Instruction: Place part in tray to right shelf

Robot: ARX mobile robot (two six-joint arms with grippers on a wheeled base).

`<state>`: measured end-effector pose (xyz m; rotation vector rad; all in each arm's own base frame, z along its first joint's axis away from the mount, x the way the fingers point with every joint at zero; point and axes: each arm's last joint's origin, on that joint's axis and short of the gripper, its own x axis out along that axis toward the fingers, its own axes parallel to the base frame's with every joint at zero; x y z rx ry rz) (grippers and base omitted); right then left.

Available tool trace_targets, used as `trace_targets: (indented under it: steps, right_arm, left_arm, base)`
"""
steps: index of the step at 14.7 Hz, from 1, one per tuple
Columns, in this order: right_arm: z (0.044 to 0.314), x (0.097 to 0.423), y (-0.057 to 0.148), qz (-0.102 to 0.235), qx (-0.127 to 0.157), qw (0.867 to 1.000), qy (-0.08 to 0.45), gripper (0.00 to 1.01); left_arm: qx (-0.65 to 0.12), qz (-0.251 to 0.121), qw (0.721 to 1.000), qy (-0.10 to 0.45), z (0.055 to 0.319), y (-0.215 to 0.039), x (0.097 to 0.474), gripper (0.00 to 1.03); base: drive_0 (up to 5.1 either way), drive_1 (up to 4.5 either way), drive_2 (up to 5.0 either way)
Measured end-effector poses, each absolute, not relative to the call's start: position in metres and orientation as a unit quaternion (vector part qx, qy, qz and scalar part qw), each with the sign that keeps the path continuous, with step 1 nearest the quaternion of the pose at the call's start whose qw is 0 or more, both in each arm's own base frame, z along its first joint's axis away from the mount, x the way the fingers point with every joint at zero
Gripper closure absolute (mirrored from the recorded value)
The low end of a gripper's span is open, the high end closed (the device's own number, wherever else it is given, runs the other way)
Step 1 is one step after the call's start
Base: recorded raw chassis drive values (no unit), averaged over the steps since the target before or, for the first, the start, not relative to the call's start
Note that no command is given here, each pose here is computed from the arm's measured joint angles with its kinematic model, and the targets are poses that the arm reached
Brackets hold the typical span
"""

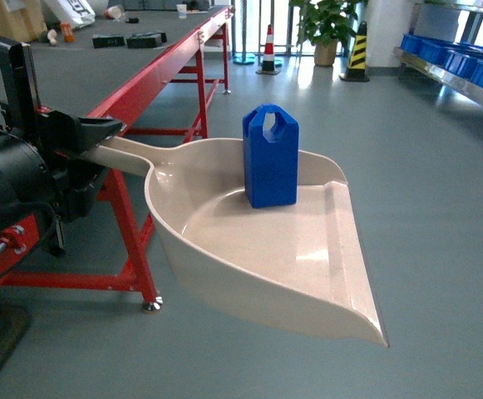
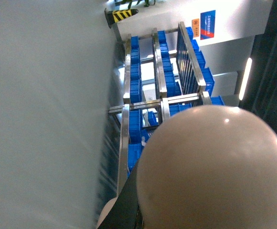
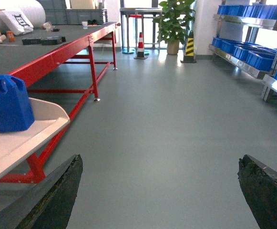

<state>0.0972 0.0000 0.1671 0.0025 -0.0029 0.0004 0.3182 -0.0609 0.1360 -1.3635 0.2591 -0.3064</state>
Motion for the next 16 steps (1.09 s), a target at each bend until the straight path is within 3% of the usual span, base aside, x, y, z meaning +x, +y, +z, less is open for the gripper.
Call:
trace_targets:
  steps: [5, 6, 16]
  right_arm:
    - [0.167, 0.0972, 0.0, 0.0, 0.001, 1.0, -0.001, 0.03]
    - [0.1671, 0.0972, 0.0, 0.0, 0.001, 1.0, -0.001, 0.03]
    - [0.1673, 0.0972, 0.0, 0.0, 0.001, 1.0, -0.002, 0.03]
  left_arm:
    - [-0.625, -0.143, 0.757, 0.122, 0.1358, -0.0622, 0.318, 0.87]
    - [-0.625, -0.142, 0.758, 0.123, 0.1355, -0.0622, 0.3179, 0.87]
    - [-0.625, -0.141, 0.757, 0.124, 0.1351, -0.0618, 0.3172, 0.87]
  base:
    - [3.9, -4.23, 0.2]
    - [3.7, 0.99, -4.7]
    - [0.2, 4.35, -4.1]
